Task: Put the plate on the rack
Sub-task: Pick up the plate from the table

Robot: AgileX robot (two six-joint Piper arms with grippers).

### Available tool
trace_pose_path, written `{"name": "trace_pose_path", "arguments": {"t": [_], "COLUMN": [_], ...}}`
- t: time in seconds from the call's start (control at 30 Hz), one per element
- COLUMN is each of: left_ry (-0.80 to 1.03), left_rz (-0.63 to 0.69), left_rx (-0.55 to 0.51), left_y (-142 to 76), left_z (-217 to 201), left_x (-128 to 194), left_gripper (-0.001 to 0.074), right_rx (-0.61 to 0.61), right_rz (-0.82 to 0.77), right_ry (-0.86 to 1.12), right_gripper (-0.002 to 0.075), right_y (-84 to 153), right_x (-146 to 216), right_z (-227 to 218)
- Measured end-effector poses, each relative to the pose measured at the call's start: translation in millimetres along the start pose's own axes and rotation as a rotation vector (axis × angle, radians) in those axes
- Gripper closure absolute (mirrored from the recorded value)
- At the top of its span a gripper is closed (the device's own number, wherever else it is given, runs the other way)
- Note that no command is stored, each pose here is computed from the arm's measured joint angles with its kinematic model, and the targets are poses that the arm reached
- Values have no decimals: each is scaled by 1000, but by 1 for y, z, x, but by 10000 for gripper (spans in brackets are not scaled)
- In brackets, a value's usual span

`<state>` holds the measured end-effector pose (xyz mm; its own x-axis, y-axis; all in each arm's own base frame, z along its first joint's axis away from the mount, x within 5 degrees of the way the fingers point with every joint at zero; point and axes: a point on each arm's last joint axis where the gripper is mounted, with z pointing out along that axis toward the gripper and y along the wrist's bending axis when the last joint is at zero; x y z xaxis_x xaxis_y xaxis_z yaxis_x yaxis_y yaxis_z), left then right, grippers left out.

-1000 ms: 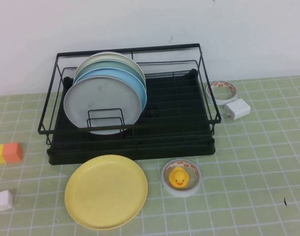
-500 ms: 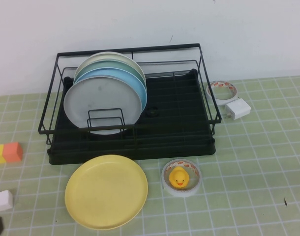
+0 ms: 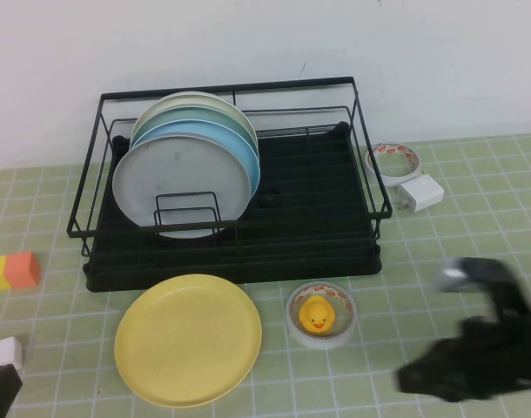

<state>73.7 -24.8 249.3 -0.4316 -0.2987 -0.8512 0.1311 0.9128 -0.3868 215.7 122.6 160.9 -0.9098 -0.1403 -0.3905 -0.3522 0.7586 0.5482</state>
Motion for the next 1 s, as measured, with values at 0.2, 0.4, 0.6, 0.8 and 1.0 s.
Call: {"name": "trace_pose_path", "arguments": {"t": [0.2, 0.4, 0.6, 0.8, 1.0], "left_ry": [-10, -10, -10, -20, -26], "left_rz": [-24, -24, -24, -24, -26], "left_rx": [7, 7, 7, 6, 6], "left_y": [0, 0, 0, 0, 0], "left_z": [1, 1, 1, 1, 1], "left_x": [0, 0, 0, -1, -1], "left_gripper": [738, 737, 738, 738, 738], "right_rx": [-33, -104, -142, -159, -157], "right_rz": [-126, -140, -106, -40, -10], "right_ry": [30, 80, 85, 93, 120], "right_gripper": [728, 697, 426, 323, 315], "right_y": [31, 37, 35, 35, 41], "right_x": [-36, -64, -87, -100, -97], "right_z": [50, 96, 123, 143, 166]}}
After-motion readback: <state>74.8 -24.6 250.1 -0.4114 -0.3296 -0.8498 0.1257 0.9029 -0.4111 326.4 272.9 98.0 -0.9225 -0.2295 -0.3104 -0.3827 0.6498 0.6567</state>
